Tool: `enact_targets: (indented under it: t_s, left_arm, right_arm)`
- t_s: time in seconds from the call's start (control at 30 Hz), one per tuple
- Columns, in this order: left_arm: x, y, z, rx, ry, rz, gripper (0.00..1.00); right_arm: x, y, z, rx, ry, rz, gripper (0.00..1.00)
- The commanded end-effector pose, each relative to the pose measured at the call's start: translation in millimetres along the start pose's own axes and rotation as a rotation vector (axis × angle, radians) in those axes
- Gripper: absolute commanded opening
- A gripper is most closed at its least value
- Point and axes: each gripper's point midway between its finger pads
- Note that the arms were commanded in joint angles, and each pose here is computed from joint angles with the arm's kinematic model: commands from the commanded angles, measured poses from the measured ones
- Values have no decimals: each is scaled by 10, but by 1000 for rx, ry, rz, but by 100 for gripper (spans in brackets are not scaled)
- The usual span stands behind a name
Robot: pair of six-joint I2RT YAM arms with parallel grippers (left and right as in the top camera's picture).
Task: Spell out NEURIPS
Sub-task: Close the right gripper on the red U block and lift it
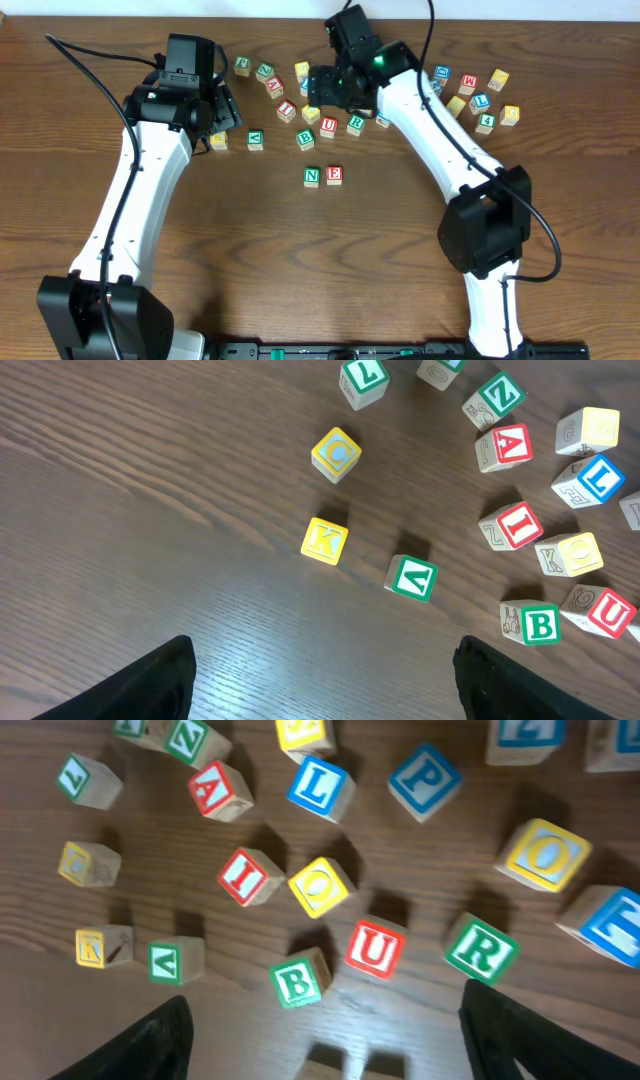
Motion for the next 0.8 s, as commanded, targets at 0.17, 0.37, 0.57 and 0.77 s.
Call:
enact_targets:
  t_s: [0.17,0.37,0.57,0.77]
  left_arm:
    - [-40,-10,24,-9,-9,-2,81]
    - [-26,-10,28,-10,-10,4,81]
    - [-27,-10,28,-10,-9,3,81]
    - [-28,-13,27,-10,-9,3,81]
  right_arm:
    - [202,-472,-69,65,-19,42,75]
    - [311,-652,-162,98,-19,80,73]
    - [283,-674,-213,126,-16,59,72]
    - [298,-764,-218,132,-11,55,66]
Point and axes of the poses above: each gripper's point midway between its finger pads, its own y axis back along the fingers, its own z axis along the line the jaws close on, x = y × z, and after that the axes turned 11 degrees about -y, right-handed
